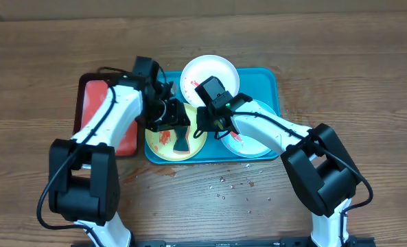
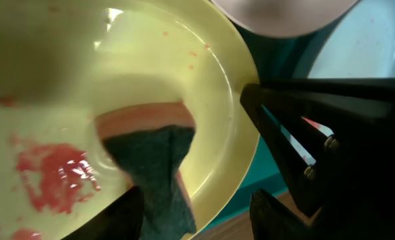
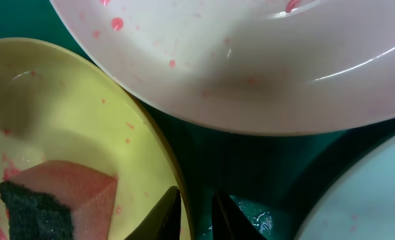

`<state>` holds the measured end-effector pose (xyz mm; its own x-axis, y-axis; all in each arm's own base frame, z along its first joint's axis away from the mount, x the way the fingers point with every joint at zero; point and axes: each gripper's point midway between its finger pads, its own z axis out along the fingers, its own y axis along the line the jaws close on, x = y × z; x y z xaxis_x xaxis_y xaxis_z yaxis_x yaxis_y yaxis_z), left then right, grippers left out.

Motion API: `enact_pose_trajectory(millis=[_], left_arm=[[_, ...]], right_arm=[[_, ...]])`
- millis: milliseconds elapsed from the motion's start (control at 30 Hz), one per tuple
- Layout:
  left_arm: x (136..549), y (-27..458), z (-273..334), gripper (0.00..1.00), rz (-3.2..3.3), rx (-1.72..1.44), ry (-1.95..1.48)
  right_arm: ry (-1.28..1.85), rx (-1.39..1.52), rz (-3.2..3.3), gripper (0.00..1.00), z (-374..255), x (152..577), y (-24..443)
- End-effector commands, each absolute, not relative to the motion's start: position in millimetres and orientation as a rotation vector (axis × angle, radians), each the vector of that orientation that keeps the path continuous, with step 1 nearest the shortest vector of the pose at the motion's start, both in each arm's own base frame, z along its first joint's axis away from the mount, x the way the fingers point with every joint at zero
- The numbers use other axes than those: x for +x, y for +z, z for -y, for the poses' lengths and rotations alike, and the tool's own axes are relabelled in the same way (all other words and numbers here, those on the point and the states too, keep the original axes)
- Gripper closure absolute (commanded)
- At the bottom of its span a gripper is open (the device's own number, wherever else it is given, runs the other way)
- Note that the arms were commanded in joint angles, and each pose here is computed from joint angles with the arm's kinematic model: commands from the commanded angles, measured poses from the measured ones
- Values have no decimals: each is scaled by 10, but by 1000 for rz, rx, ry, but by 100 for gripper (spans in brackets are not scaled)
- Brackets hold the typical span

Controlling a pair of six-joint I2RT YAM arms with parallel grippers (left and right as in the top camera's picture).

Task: Clean dirty plates on tray and stack at the side
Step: 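Regrasp the sponge on the yellow plate with the left gripper, then scrub the yellow plate with the sponge while the right gripper holds it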

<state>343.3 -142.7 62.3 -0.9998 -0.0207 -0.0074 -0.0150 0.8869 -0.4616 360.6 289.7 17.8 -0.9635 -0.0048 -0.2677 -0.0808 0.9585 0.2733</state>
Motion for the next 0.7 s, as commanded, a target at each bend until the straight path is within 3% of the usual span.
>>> enact_pose_trajectory(millis=[0, 400, 667], left_arm=[[3352, 451, 1404, 49, -3086, -88, -653], [3287, 304, 1309, 44, -3114, -129, -530], [3266, 218, 1303, 50, -3110, -132, -517]], right_arm=[[410, -66, -2853, 82, -2909, 3595, 125], [415, -67, -2846, 82, -2919, 3609, 132], [416, -67, -2845, 82, -2920, 3611, 133]])
